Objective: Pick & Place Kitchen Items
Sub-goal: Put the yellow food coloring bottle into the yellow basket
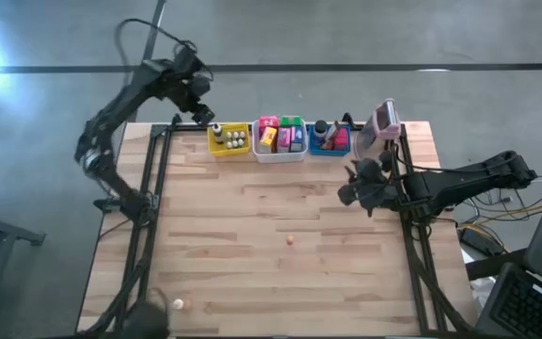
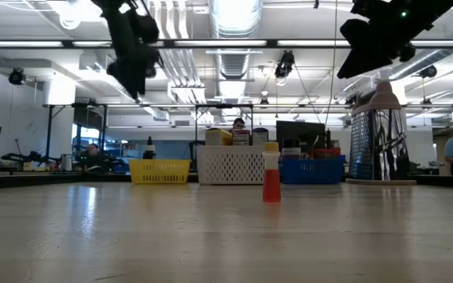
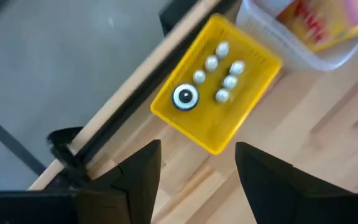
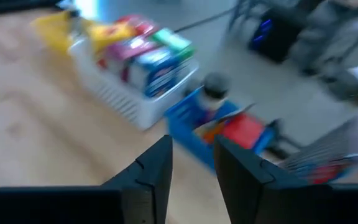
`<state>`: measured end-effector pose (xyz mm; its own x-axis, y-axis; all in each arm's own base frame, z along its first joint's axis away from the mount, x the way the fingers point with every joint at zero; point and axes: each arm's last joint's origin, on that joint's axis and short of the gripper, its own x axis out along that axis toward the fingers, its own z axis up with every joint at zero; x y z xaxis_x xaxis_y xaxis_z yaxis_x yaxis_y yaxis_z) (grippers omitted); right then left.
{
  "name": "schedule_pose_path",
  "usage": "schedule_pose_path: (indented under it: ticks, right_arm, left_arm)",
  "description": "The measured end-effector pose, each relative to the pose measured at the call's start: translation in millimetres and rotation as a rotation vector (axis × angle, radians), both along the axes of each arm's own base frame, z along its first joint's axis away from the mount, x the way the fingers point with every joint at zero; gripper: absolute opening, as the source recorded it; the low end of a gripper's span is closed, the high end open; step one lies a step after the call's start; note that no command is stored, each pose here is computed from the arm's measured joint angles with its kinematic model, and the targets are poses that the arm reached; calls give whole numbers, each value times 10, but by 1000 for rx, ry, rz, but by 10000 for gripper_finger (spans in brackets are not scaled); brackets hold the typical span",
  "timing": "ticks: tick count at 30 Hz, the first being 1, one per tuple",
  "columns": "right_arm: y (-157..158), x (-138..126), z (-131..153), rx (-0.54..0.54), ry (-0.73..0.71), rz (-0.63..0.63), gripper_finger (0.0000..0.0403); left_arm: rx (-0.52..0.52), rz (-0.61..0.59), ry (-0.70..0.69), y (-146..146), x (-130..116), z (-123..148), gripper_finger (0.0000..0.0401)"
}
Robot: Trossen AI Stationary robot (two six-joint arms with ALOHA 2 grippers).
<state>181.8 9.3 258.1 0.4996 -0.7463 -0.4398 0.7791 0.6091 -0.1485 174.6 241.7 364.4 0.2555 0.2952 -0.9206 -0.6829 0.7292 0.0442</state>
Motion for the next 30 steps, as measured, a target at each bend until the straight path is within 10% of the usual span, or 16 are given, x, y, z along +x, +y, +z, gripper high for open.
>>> schedule_pose_path:
  ticks: [12, 30]
  right_arm:
    - [-63, -60, 95, -305, -137, -304, 72]
    - [-40, 16, 115, -165, -221, -238, 85]
  left_arm:
    - [248, 5, -325, -890, -434, 456, 211]
    - [-10, -419, -562, -1557, -445, -236, 211]
